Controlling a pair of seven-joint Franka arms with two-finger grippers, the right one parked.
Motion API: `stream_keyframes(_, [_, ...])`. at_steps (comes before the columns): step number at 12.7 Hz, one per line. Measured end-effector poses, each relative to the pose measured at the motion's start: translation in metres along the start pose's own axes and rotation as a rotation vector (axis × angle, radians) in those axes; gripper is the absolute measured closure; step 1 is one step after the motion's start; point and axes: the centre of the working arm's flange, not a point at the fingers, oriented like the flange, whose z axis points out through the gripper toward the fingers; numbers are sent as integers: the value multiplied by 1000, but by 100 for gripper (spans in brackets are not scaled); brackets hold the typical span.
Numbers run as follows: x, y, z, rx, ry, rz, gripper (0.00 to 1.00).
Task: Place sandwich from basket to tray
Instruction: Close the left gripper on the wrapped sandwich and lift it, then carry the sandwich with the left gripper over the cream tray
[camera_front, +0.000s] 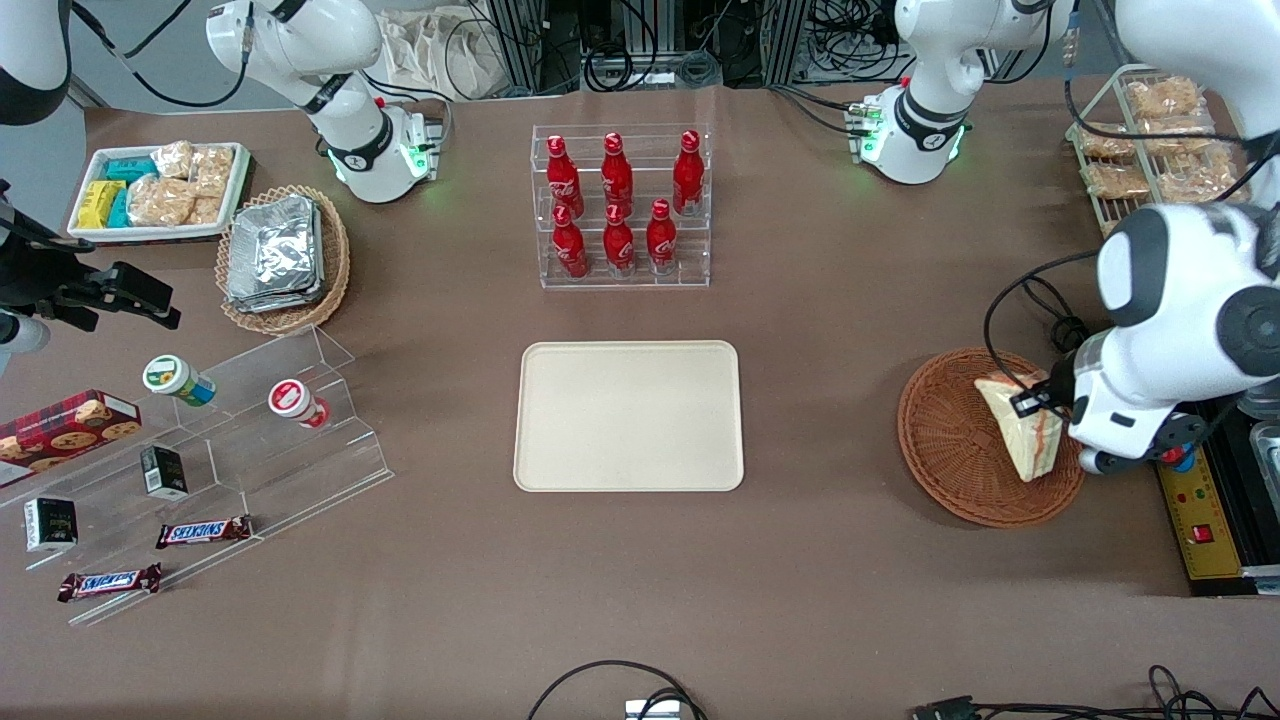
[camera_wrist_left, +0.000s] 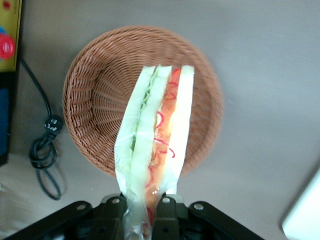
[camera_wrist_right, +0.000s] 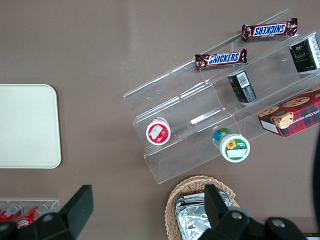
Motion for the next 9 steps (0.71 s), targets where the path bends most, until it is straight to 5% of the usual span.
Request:
stream_keyframes(4, [-67, 129, -82, -9, 78, 372, 81])
stream_keyframes(9, [-127, 264, -45, -57, 65, 331, 81])
